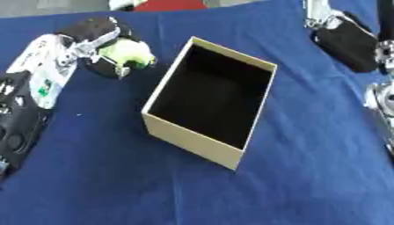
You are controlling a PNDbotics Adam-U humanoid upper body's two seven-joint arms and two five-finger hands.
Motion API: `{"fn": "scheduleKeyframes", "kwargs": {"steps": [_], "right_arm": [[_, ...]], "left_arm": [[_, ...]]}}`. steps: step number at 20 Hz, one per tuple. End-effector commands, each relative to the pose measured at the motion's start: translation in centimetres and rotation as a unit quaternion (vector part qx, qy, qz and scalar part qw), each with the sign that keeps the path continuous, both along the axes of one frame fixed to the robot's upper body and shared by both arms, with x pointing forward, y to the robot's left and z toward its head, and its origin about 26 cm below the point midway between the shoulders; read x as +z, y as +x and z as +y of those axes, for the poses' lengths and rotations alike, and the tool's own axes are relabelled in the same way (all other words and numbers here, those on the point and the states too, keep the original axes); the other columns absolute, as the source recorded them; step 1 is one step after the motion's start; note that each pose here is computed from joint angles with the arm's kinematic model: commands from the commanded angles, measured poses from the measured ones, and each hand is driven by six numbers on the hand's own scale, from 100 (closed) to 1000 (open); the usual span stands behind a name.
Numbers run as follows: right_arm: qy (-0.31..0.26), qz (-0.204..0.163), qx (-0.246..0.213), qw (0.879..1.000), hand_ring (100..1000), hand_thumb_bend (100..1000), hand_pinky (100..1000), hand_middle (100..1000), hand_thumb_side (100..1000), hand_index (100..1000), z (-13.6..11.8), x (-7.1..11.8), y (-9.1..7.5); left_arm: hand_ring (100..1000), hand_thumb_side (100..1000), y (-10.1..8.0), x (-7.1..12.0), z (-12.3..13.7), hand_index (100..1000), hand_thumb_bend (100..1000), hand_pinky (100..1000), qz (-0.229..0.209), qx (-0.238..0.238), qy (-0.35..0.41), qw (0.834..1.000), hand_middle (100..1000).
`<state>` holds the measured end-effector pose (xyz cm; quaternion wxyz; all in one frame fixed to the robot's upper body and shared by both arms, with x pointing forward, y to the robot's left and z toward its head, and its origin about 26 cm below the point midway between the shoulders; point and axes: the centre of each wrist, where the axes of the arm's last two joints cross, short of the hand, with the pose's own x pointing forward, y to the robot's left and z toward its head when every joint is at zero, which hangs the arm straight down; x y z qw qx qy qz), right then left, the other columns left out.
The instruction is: Pick up objects on the table and place them in the box.
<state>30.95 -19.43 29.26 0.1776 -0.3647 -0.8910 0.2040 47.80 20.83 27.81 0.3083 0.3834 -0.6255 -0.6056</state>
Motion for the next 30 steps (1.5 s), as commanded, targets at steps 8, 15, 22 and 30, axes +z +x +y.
{"fn": "scheduleKeyframes", "kwargs": {"steps": [8,15,22,30], "right_arm": [[0.003,-0.009,0.004,1.000,756,100,890,757,555,889,0.0,0.5,-0.4],[0.003,-0.009,0.003,1.000,757,100,890,757,554,888,-0.1,0.4,-0.3],[0.001,-0.008,0.003,1.000,758,100,890,757,555,888,-0.1,0.4,-0.3],[0.001,-0.011,0.002,1.000,760,100,890,757,552,887,-0.1,0.5,-0.3]], "left_arm": [[483,103,-0.2,1.7,0.0,543,100,313,-0.081,0.001,0.002,0.997,435],[485,124,-1.0,3.8,-0.1,552,100,313,-0.130,-0.030,-0.007,0.991,442],[480,165,-2.3,5.6,-1.0,553,100,309,-0.170,-0.081,-0.021,0.982,437],[483,126,-4.8,7.4,-4.1,554,100,313,-0.208,-0.154,-0.025,0.965,439]]}}
